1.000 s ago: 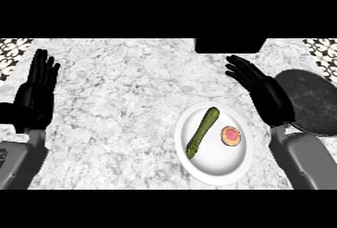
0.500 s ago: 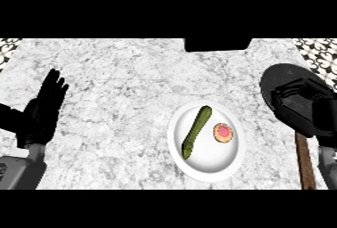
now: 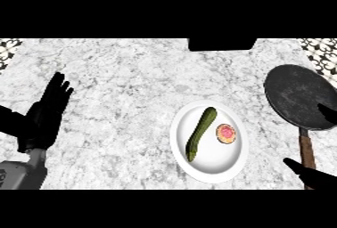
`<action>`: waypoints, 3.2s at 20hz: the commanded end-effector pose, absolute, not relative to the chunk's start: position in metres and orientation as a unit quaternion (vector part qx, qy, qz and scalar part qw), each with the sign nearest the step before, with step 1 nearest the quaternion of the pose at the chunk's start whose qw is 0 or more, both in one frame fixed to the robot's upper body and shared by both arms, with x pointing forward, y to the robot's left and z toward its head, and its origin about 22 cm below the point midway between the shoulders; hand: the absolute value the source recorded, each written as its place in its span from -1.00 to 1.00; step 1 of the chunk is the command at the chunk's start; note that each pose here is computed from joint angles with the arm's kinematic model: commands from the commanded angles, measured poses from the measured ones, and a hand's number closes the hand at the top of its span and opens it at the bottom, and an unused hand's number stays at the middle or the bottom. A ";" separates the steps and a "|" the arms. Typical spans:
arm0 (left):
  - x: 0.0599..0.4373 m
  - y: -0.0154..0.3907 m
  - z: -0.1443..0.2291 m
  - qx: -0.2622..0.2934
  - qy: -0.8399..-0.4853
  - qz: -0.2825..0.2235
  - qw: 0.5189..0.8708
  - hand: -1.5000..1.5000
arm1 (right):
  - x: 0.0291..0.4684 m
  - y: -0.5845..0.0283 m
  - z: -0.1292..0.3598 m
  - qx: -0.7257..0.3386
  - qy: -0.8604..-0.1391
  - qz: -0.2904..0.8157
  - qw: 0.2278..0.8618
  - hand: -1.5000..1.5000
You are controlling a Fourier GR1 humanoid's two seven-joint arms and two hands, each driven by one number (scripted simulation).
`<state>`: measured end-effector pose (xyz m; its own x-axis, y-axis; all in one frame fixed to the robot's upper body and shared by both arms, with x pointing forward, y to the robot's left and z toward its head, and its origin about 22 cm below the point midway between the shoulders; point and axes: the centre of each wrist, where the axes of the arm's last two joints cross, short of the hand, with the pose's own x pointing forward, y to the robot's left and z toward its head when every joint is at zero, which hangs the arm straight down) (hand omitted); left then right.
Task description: Pick the cupcake from the plate and place it in the pan
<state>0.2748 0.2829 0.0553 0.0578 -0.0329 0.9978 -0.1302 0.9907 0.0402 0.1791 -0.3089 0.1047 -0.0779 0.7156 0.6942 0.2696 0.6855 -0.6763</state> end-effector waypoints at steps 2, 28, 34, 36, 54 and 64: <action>0.273 0.282 0.055 0.042 -0.686 0.019 0.726 0.00 | 0.171 -0.300 0.151 -0.372 -0.673 0.252 0.587 -1.00; 0.273 0.255 0.050 0.041 -0.690 0.019 0.722 0.00 | 0.234 -0.198 0.155 -0.375 -0.333 0.568 0.653 -1.00; 0.268 0.273 0.064 0.041 -0.691 0.017 0.721 0.00 | 0.249 -0.172 0.157 -0.410 -0.315 0.571 0.637 -1.00; 0.277 0.262 0.065 0.033 -0.693 0.015 0.720 0.00 | 0.252 -0.158 0.148 -0.407 -0.337 0.558 0.640 -1.00; 0.266 0.271 0.050 0.048 -0.683 0.018 0.729 0.00 | 0.292 -0.152 0.085 -0.404 -0.298 0.552 0.666 -1.00; 0.272 0.266 0.075 0.054 -0.689 0.020 0.722 0.00 | 0.308 -0.157 0.068 -0.391 -0.280 0.570 0.666 -1.00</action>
<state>0.2762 0.2699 0.0605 0.0544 -0.0349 0.9979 -0.0904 0.9951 0.0397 0.3004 -0.1510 0.0746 0.1538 0.9878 -0.0257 -0.5248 0.0596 -0.8492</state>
